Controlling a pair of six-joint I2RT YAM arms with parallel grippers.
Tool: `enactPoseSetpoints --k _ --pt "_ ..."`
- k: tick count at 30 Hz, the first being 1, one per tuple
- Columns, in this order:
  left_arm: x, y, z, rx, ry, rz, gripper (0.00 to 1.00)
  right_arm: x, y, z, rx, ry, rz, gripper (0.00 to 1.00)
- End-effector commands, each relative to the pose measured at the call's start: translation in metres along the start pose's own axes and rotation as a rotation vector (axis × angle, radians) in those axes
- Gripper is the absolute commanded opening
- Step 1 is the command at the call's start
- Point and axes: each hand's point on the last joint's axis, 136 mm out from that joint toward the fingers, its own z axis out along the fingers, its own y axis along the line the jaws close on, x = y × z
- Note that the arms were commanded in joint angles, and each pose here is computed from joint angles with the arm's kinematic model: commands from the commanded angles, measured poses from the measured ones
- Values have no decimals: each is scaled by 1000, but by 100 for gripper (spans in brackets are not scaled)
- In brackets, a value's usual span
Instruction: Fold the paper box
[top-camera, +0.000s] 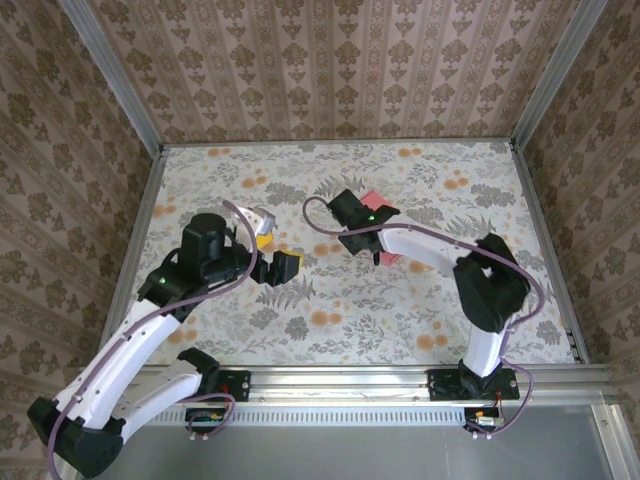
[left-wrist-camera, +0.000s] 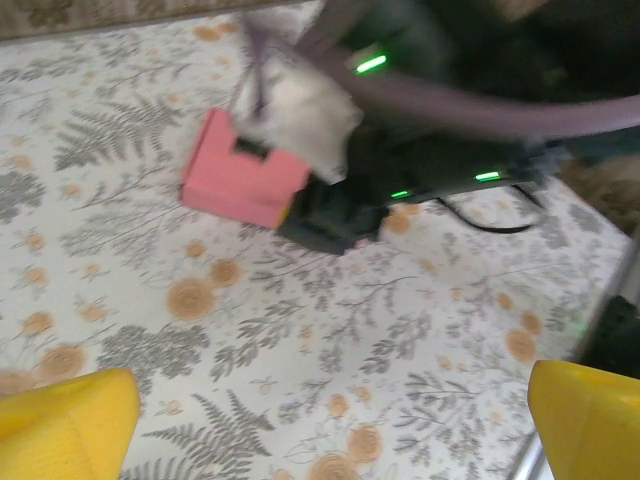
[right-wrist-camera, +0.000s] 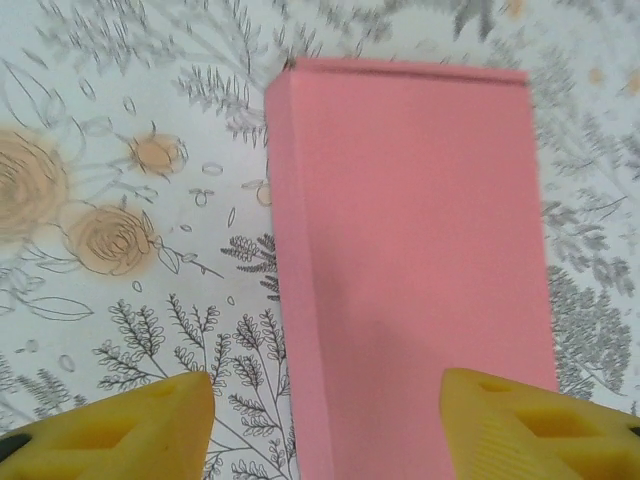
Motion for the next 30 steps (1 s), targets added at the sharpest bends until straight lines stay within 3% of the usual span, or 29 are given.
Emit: enactPoseSetpoints --k 1,6,15,20,24,30 --pt "-13 21 1 -130 -2 -28 100 -11 -10 -30 -33 -108 135 69" --pt "-22 37 8 -181 -8 -71 100 -6 -26 -60 -77 -204 273 100" --pt "-24 83 22 -320 -33 -57 100 28 -65 -108 -63 -348 498 100" --pt "-12 139 12 -500 -21 -118 100 63 -90 -125 -19 -468 643 100" --pt "0 181 0 -625 -48 -134 100 90 -100 -126 23 -528 628 100" --pt "14 236 -23 -745 -144 -171 100 119 -111 -118 84 -504 666 100"
